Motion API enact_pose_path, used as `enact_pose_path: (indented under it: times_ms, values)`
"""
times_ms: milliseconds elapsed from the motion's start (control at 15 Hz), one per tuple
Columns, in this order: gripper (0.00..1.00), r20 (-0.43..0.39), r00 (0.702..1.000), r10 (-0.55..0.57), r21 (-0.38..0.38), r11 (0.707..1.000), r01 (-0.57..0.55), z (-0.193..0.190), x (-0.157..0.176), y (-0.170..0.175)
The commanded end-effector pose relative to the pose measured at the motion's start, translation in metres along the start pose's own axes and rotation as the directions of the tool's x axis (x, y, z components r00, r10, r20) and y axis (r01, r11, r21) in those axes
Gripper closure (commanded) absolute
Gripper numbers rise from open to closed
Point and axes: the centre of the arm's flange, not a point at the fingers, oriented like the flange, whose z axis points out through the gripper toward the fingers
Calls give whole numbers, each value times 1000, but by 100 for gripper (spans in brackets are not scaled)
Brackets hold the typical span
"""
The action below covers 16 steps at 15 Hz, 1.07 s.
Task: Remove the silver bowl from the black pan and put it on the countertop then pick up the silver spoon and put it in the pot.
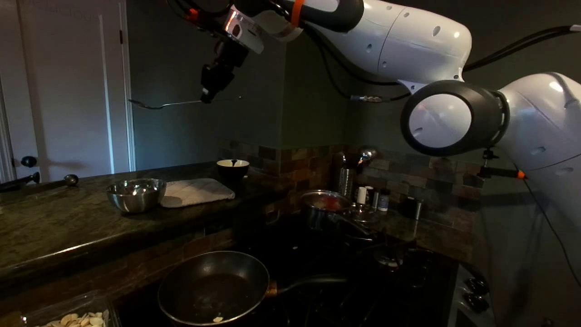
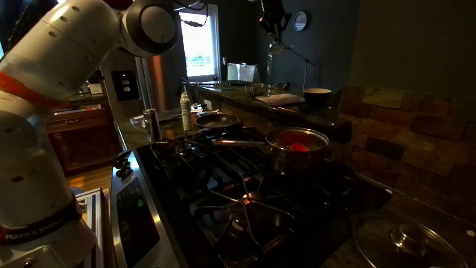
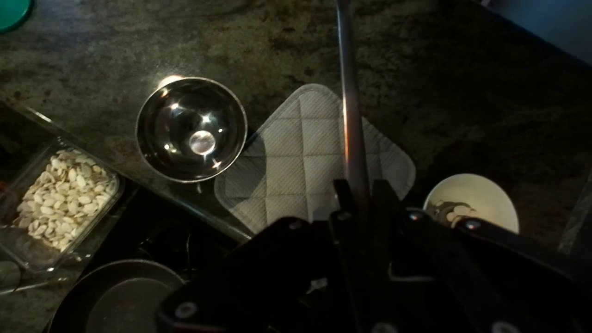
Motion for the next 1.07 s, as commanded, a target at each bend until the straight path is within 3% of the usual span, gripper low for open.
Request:
enact_pose_path:
  times_ms: [0,133,267,600,1000]
  values:
    - [96,82,995,61,61,996,-66,-15,31,35]
    - [96,123,990,73,49,996,-80,-28,55,33]
    - [96,105,993,46,-12,999,-46,-34,55,30]
    - [96,-24,1000,14,-242,970,-20,-37,65,44]
    - [96,-180,984,-2,-324,944,-57,-46,94,47]
